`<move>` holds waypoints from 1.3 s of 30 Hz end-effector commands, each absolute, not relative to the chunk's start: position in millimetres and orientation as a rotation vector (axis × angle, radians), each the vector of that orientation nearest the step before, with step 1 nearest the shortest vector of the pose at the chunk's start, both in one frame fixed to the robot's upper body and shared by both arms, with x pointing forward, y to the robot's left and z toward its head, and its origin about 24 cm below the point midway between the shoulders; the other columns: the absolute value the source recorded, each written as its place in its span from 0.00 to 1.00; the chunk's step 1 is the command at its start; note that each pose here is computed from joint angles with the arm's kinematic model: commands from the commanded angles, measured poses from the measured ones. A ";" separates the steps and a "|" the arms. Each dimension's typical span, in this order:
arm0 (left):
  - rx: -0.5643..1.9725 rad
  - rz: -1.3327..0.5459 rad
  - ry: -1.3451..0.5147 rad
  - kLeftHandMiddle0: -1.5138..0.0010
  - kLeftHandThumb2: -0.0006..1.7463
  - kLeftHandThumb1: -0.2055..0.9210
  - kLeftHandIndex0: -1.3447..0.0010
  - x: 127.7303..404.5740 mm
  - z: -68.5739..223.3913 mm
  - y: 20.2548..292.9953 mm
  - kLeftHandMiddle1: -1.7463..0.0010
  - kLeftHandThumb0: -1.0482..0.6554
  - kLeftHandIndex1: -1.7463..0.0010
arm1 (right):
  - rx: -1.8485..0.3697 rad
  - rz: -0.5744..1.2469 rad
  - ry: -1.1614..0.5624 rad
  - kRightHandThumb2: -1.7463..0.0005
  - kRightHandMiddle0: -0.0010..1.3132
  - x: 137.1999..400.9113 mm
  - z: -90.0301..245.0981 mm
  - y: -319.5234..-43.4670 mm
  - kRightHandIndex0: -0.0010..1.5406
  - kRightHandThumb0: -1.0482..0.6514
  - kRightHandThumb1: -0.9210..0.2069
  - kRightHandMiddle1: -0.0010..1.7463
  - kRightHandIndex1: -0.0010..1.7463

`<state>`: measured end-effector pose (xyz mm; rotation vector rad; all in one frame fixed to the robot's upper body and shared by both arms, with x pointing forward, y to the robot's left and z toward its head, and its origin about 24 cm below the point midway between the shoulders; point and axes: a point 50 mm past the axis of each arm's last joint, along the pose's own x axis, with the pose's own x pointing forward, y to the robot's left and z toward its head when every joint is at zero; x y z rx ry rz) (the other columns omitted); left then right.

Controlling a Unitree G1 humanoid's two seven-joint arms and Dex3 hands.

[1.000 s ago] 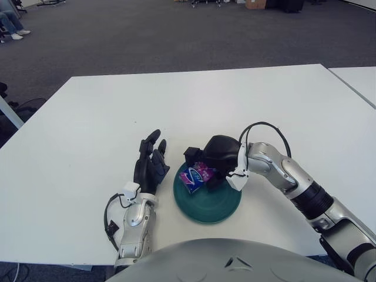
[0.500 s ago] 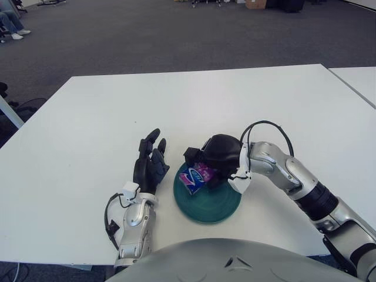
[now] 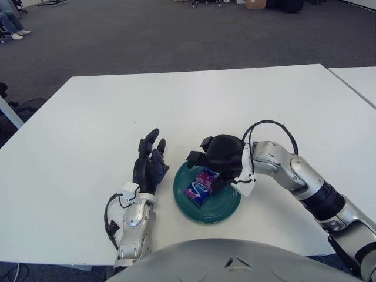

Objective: Put the gum into the plate.

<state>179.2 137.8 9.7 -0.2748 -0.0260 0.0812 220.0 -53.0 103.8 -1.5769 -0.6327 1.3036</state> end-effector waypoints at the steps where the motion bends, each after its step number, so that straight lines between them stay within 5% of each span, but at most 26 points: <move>1: -0.271 0.085 -0.039 0.75 0.55 1.00 1.00 181.4 13.2 138.9 1.00 0.14 0.64 | -1.613 1.284 -0.638 0.45 0.00 223.6 112.7 -53.7 0.24 0.00 0.00 0.21 0.17; 10: -0.254 0.084 -0.027 0.76 0.55 1.00 1.00 180.9 12.5 139.4 1.00 0.13 0.63 | -1.612 1.282 -0.604 0.43 0.00 222.9 112.8 -59.1 0.21 0.00 0.00 0.10 0.05; 21: -0.250 0.085 -0.029 0.75 0.54 1.00 1.00 181.5 12.8 138.9 1.00 0.12 0.62 | -1.559 1.242 -0.564 0.42 0.01 226.7 112.4 -63.2 0.19 0.00 0.00 0.05 0.02; 27: -0.272 0.081 -0.030 0.74 0.54 1.00 1.00 181.8 12.6 138.4 0.99 0.13 0.60 | -1.408 1.138 -0.523 0.42 0.02 230.8 114.2 -69.2 0.23 0.00 0.00 0.10 0.02; 34: -0.296 0.074 -0.038 0.74 0.54 1.00 1.00 180.0 12.1 138.9 0.99 0.13 0.58 | -0.971 0.891 -0.421 0.46 0.00 244.7 105.2 -77.7 0.30 0.01 0.00 0.26 0.02; 39: -0.304 0.074 -0.041 0.74 0.54 1.00 1.00 178.0 13.2 140.1 1.00 0.13 0.58 | -0.760 0.759 -0.402 0.50 0.00 247.5 97.2 -77.8 0.34 0.03 0.00 0.29 0.03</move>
